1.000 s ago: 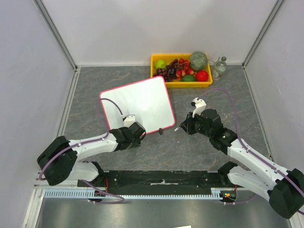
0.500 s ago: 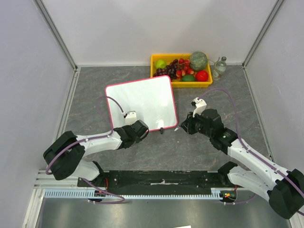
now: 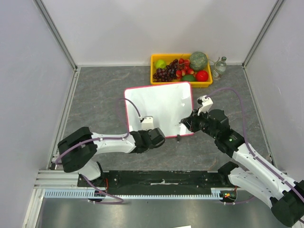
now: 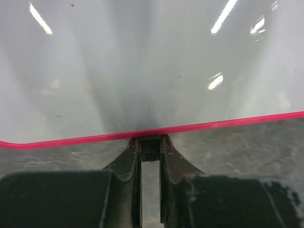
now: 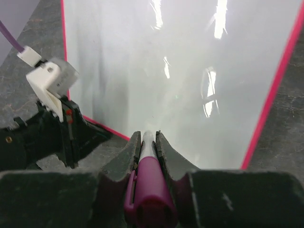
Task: Write a sentence on the whiteboard
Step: Move the whiteboard to the center of the board.
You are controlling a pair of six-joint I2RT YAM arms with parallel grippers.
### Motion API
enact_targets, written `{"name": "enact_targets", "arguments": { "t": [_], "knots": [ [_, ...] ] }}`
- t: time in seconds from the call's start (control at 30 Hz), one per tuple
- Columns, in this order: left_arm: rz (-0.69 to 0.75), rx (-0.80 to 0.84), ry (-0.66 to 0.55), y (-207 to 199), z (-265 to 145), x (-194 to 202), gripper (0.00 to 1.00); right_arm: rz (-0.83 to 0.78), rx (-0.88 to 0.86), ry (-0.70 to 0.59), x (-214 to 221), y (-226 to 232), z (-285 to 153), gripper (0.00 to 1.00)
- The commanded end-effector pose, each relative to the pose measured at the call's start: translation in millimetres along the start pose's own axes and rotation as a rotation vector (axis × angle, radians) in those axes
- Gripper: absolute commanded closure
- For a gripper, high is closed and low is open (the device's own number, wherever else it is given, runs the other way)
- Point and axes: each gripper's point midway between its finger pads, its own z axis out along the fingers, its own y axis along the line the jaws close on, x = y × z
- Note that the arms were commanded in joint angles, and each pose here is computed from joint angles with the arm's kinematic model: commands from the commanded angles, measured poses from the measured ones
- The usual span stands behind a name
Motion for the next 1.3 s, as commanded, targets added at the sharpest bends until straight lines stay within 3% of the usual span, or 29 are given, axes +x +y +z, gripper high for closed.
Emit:
{"name": "enact_targets", "arguments": {
  "t": [0.0,0.3,0.53,0.6,1.0,1.27],
  "knots": [
    [0.001,-0.022,0.213,-13,-5,71,0.98,-0.004,0.013,-0.093,-33,4,-9,1.00],
    [0.004,-0.001,0.298,-42,-16,112,0.97,-0.021,0.035,-0.106,-37,0,-14,1.00],
    [0.055,0.018,0.327,-54,-20,127,0.54,-0.027,0.041,-0.118,-44,0,-14,1.00],
    [0.060,0.021,0.328,-55,-22,129,0.45,-0.024,0.042,-0.122,-46,0,-14,1.00],
    [0.131,0.053,0.294,-76,-22,126,0.44,-0.019,0.039,-0.131,-48,1,-17,1.00],
    [0.122,0.035,0.282,-61,-36,122,0.44,-0.027,0.039,-0.127,-48,1,-16,1.00]
  ]
}}
